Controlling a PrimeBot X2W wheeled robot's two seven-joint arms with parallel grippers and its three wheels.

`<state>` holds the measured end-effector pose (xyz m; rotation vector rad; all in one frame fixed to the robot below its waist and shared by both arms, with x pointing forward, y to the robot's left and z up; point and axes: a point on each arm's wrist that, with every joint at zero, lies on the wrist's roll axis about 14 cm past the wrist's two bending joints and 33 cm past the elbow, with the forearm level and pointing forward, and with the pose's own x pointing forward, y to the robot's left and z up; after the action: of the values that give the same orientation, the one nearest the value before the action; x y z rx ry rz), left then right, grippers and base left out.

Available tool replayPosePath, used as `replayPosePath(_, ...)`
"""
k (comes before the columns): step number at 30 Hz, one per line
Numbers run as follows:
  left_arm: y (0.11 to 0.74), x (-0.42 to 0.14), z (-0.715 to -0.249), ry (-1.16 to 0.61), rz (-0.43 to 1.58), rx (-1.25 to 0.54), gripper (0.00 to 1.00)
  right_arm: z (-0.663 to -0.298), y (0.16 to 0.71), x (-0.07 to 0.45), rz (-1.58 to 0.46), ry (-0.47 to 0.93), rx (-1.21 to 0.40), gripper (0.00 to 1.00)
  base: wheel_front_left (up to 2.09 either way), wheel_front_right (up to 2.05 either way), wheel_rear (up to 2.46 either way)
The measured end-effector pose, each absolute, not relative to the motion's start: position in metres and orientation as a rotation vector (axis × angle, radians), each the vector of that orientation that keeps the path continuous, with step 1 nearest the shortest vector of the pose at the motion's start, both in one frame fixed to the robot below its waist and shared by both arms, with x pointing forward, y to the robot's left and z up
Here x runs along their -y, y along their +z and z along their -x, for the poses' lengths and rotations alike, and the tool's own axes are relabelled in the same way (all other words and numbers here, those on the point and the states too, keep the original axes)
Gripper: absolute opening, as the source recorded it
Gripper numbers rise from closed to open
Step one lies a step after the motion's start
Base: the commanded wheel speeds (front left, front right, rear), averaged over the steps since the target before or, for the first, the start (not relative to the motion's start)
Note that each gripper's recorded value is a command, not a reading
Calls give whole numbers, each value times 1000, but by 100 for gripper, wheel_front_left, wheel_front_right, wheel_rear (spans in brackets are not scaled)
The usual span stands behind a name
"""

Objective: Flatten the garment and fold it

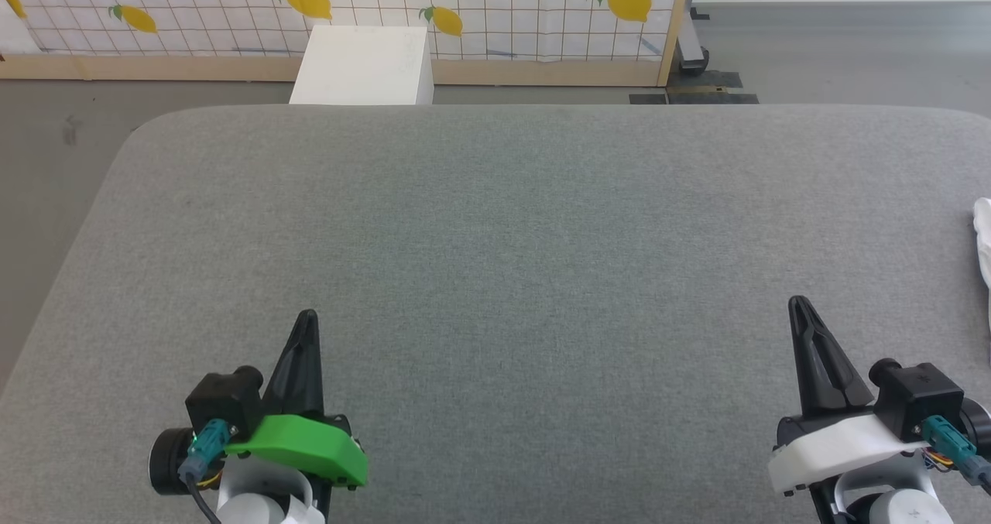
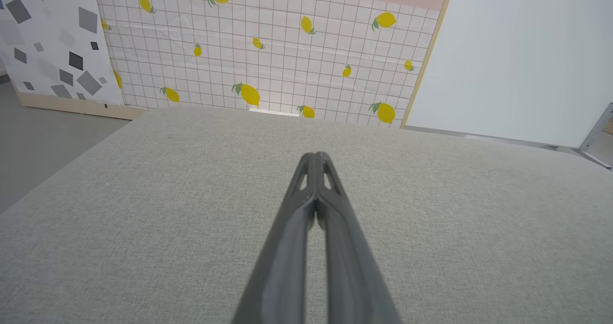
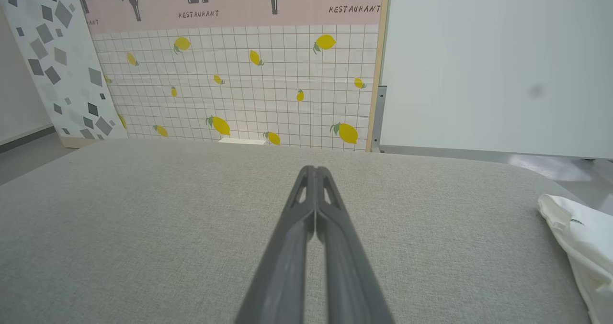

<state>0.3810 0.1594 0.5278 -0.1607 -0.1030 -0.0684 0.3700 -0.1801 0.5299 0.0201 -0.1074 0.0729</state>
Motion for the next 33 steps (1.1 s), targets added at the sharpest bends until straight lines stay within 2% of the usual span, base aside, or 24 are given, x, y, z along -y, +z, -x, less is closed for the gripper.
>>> replayPosePath(33,529,-164,-380,-56,90,71,0,-371,529,173,1,94,70,0,0,0,0)
